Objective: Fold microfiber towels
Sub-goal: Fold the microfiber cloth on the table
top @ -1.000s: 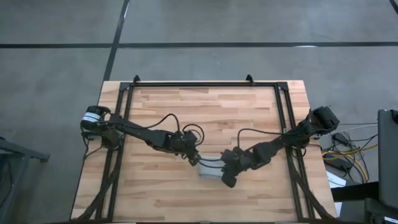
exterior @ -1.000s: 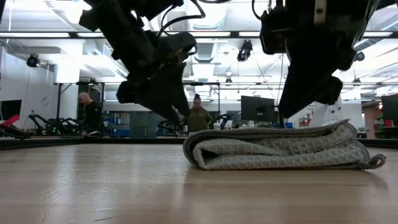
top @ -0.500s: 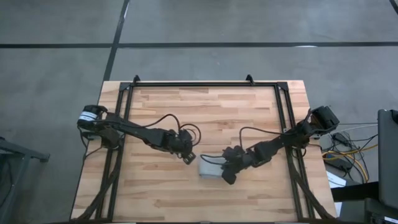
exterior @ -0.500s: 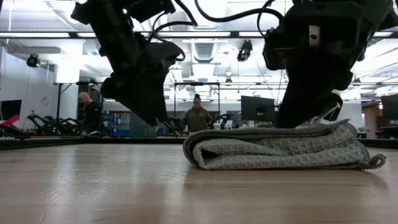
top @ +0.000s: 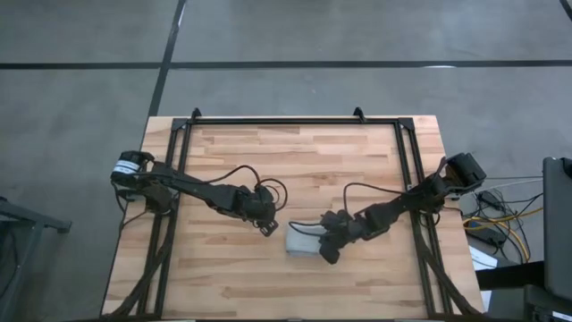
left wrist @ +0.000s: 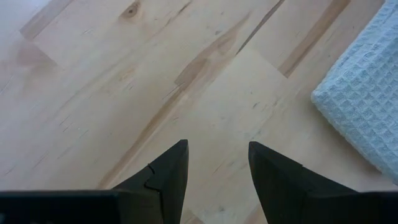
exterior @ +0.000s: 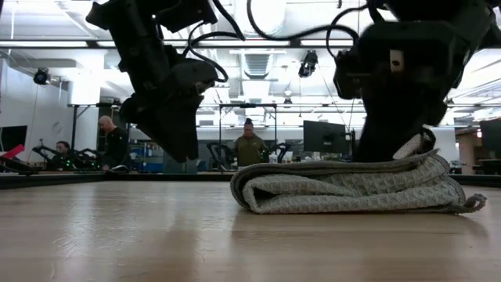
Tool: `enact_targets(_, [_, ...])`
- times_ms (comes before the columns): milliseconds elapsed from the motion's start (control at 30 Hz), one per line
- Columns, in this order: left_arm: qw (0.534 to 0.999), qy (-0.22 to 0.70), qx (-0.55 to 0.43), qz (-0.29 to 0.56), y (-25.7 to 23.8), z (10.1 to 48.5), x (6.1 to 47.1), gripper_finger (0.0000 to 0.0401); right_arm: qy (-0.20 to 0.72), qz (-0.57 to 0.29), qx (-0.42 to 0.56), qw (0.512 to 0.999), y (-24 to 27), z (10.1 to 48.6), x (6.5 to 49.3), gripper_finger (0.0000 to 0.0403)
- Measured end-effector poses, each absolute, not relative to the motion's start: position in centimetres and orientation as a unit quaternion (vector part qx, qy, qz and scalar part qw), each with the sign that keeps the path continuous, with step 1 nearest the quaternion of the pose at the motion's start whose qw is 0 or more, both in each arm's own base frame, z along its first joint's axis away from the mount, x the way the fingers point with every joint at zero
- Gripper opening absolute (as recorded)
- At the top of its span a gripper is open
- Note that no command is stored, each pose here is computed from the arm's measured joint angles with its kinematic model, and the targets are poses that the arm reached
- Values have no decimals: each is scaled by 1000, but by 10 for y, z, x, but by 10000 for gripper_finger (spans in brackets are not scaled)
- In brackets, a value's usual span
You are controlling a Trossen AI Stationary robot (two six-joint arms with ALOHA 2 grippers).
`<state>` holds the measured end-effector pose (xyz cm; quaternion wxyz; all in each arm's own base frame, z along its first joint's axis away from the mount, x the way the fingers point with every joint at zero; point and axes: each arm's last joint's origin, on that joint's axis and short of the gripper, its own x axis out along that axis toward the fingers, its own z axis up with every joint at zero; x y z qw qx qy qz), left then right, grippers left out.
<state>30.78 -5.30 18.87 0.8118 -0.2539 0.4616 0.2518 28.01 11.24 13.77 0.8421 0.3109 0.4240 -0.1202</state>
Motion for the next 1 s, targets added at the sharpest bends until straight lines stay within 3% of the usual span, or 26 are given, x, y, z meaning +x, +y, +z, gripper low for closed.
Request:
enact_targets(333, [810, 464, -264, 243, -54, 189, 308, 172, 471, -106, 321, 815, 116, 117, 282, 61])
enact_targets(1000, [813, 466, -261, 233, -54, 190, 308, 172, 478, -92, 329, 809, 110, 116, 285, 51])
